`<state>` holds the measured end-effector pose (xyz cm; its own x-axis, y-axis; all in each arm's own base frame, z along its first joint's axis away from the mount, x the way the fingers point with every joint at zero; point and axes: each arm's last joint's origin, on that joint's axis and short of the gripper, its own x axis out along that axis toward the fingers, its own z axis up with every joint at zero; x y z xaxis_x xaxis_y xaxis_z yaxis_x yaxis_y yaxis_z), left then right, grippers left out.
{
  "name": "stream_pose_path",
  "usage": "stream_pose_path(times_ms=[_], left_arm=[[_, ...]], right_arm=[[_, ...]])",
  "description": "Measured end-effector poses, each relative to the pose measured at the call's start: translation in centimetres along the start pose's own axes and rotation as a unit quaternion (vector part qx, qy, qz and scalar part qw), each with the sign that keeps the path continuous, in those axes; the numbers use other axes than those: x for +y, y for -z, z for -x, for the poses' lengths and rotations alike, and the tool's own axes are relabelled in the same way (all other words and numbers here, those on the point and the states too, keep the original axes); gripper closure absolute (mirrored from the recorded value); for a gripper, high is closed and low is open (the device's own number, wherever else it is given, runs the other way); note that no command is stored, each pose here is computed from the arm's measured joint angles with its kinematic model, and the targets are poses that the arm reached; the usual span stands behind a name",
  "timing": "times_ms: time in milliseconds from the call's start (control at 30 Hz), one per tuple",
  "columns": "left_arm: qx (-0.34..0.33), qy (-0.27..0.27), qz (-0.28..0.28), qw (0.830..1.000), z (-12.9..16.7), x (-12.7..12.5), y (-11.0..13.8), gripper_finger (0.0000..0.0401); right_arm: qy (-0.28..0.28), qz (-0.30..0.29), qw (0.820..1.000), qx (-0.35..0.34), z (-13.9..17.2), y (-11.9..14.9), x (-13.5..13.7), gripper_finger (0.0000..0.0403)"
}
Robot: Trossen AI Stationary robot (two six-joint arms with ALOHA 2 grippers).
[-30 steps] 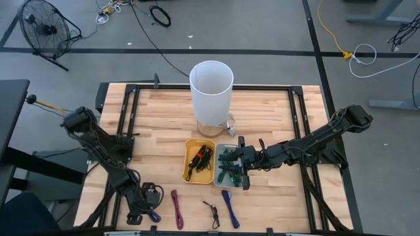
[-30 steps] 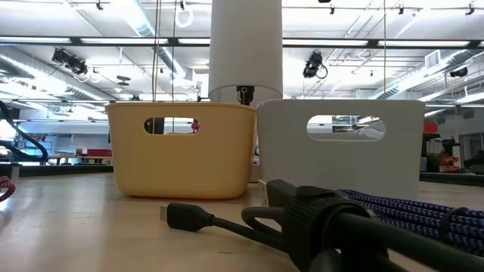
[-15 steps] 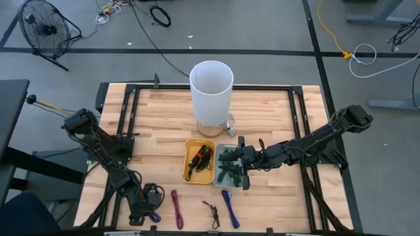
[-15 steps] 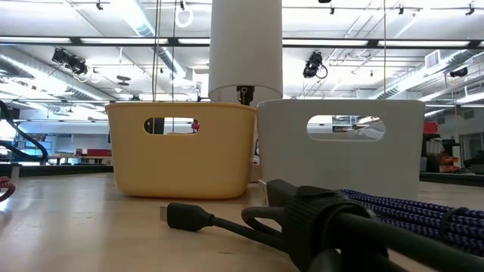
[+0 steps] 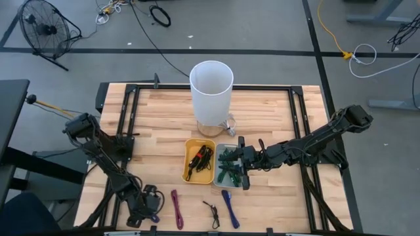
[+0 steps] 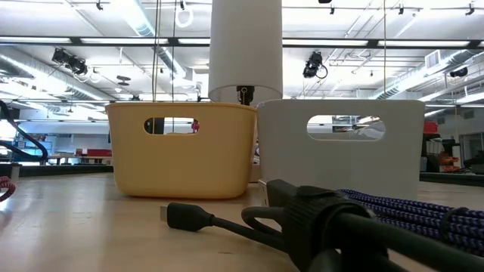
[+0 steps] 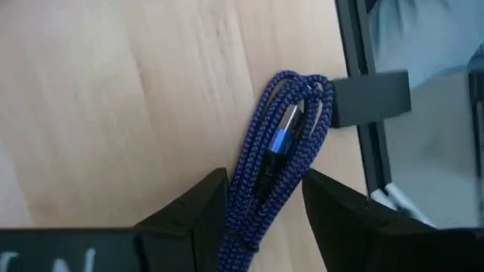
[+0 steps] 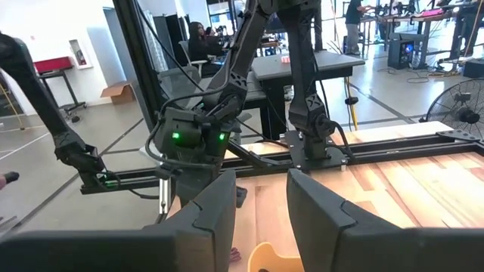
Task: Pick & Place USB Port
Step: Put the left violet and white charger cable into the gray bin
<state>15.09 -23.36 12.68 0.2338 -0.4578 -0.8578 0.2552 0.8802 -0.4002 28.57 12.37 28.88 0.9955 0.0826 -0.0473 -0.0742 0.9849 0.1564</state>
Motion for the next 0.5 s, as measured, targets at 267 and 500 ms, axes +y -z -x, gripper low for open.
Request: stream_pose_path(times_ms=[267,500], left_arm=[[0.014,-0.037,-0.040,0.998,-0.47,0.56,0.41,0.0281],[0.012,-0.022,-0.026,0.999,-0.61,0.42,0.31,0.0376]], right_arm=[[0.000,0.001,1.000,0.001,0.00,0.03,0.01,0.0285],[0.000,0.002,1.000,0.004,0.00,0.09,0.00,0.0285]])
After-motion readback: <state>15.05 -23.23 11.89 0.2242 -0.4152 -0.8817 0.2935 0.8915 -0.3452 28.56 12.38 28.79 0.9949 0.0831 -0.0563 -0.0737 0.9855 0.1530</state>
